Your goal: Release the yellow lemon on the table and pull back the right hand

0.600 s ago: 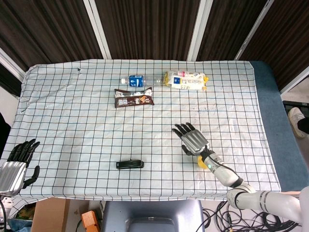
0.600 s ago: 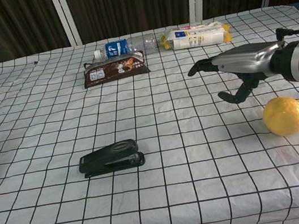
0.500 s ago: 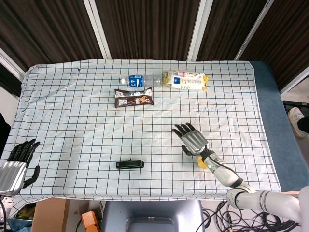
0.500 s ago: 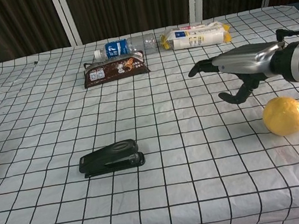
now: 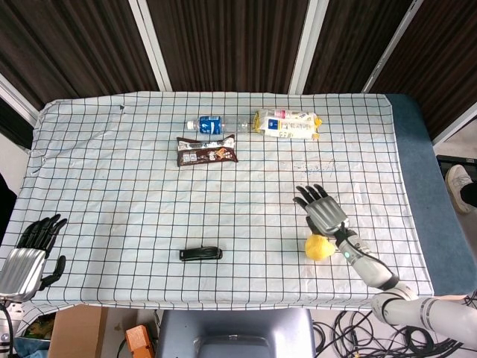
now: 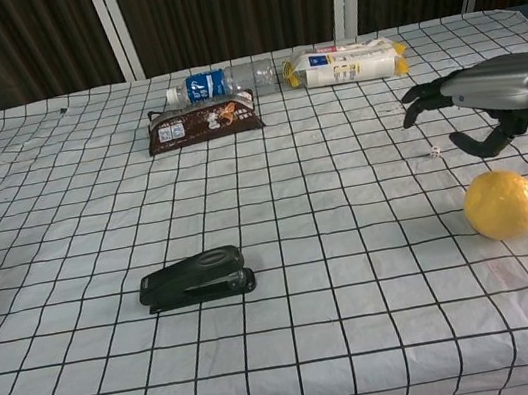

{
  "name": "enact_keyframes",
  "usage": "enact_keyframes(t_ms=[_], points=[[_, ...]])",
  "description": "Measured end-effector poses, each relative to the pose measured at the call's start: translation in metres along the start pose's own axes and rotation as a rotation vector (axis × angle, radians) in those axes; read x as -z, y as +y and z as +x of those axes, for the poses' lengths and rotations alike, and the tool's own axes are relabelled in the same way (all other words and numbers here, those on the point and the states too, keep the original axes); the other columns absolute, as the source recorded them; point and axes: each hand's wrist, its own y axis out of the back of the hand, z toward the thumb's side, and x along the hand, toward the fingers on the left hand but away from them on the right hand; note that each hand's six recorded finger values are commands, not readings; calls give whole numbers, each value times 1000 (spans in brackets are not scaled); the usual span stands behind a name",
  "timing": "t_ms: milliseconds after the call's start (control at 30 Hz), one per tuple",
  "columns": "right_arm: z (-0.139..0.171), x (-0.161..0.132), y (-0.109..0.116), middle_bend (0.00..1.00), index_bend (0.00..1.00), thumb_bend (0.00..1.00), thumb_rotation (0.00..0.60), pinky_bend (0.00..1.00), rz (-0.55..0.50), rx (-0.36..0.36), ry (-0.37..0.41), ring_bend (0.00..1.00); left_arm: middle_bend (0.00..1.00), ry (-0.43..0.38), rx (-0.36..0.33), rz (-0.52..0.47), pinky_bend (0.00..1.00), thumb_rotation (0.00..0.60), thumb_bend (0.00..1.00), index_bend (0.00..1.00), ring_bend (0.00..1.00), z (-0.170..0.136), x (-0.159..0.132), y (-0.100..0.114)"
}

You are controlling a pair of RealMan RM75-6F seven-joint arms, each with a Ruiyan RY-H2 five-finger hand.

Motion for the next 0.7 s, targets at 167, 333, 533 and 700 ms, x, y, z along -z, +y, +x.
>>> enact_keyframes(t_ms=[167,333,533,700], points=[[4,28,-10,0,183,679,600,0,15,-14,-52,0,22,3,5,4,97,600,525,0,26,0,0,-2],[1,37,-19,0,178,678,600,0,31,-25,-68,0,22,6,5,5,98,600,524,0,27,1,0,-2],[-4,38,-28,0,178,678,600,0,40,-41,-73,0,22,8,6,4,98,600,524,0,26,1,1,-2],[-6,36,-31,0,167,678,600,0,30,-50,-68,0,22,10,7,3,97,600,524,0,27,1,2,-2]])
